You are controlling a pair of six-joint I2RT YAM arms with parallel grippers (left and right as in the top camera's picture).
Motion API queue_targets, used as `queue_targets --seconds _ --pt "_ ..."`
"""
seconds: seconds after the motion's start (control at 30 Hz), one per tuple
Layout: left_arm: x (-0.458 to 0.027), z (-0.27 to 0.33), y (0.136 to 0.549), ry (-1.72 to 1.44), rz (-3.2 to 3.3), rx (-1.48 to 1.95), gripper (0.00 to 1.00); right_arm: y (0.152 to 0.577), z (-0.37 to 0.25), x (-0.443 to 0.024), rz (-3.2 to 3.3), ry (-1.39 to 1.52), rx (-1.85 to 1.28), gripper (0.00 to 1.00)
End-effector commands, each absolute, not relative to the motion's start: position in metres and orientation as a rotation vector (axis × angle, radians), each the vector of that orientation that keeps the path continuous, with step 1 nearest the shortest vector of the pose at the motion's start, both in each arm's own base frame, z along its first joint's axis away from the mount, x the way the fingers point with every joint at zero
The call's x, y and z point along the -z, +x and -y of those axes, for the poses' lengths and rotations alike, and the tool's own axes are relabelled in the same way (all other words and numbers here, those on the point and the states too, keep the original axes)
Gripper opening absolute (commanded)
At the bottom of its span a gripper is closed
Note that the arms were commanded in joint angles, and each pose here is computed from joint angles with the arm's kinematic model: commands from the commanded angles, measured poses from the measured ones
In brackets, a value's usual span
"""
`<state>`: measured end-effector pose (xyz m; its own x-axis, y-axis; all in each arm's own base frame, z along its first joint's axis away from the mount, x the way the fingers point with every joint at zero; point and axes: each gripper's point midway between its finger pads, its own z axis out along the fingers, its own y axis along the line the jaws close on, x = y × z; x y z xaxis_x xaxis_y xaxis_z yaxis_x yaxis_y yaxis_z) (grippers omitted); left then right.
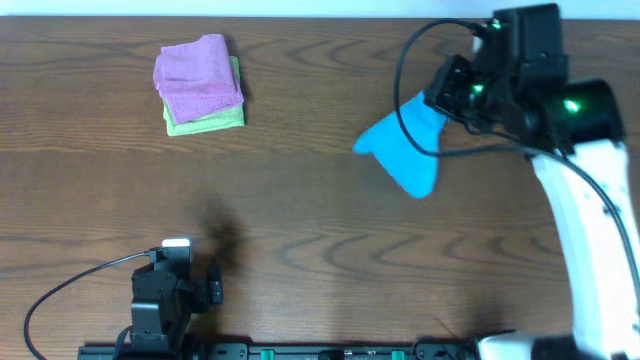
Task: Fold the cloth
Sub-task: 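Lift the blue cloth with the right gripper and pull it toward center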
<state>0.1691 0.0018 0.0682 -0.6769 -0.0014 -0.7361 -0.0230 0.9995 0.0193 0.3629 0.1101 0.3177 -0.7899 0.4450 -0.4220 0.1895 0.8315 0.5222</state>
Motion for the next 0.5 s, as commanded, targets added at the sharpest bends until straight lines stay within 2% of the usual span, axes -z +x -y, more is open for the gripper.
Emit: queue_targets --seconds 0.0,0.3,0.47 --pt "-0.048 -0.004 0.160 -0.009 -2.381 -0.049 0.95 0.330 -0.085 -0.346 -2.382 0.518 -0.508 0.01" --pt "-0.048 -0.004 0.160 -0.010 -2.381 -0.049 0.95 0.202 -0.065 -0.329 -2.659 0.170 -0.260 0.01" --pt "-0.048 -0.004 0.160 -0.010 -2.381 -0.049 0.95 0.184 -0.051 -0.333 -2.633 0.160 -0.183 0.01"
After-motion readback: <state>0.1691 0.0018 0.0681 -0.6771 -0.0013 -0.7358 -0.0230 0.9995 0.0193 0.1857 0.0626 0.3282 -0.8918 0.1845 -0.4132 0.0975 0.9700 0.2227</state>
